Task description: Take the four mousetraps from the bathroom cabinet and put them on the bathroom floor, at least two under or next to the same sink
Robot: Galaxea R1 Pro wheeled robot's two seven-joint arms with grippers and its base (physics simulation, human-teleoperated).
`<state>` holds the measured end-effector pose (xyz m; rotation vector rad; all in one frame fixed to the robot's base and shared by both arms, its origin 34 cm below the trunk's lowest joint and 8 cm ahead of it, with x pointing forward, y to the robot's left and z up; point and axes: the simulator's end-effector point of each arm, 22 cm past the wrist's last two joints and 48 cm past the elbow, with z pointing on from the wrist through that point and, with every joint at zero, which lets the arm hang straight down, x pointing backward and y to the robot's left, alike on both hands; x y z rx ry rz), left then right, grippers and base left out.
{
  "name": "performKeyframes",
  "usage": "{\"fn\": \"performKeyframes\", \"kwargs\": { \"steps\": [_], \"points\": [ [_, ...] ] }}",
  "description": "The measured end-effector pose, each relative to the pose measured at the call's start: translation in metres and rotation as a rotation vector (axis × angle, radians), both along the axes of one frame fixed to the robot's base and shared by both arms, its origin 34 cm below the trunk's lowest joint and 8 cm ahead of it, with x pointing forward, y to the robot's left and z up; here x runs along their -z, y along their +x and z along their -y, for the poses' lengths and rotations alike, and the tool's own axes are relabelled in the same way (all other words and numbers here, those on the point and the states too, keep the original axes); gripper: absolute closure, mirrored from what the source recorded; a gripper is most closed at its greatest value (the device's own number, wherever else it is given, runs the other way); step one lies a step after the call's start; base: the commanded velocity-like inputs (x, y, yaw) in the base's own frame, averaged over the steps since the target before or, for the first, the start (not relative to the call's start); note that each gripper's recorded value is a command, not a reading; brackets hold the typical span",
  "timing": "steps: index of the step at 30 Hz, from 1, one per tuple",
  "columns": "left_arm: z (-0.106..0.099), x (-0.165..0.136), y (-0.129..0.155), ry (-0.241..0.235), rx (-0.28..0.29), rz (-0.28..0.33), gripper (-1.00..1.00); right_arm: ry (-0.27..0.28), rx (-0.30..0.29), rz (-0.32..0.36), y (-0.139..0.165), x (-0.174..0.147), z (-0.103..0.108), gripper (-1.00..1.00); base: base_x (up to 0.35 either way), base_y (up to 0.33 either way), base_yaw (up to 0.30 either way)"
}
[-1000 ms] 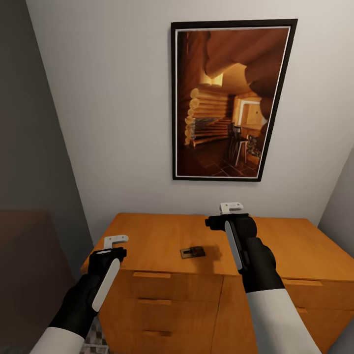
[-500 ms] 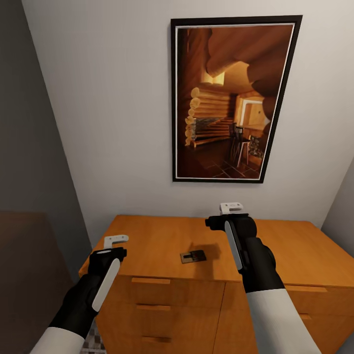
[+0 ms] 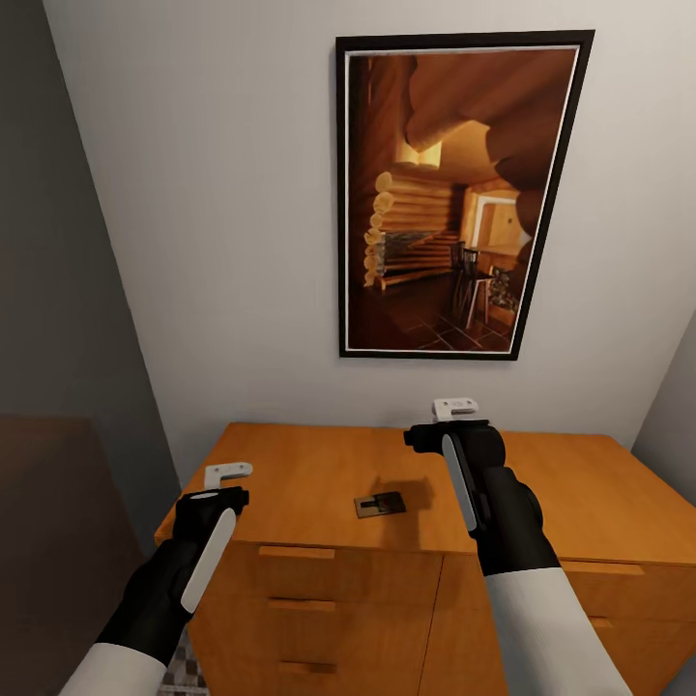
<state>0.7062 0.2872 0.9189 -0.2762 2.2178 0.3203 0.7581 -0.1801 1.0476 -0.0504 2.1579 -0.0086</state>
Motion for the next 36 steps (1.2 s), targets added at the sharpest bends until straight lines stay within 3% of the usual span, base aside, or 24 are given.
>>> {"fn": "performKeyframes", "kwargs": {
  "steps": [36],
  "points": [
    [-0.0007, -0.0033, 0.0004, 0.0, -0.002, 0.007, -1.0, 0.0, 0.0, -0.002, 0.0, 0.0007, 0.0, -1.0, -0.023, 0.0, 0.0]
  ]
}}
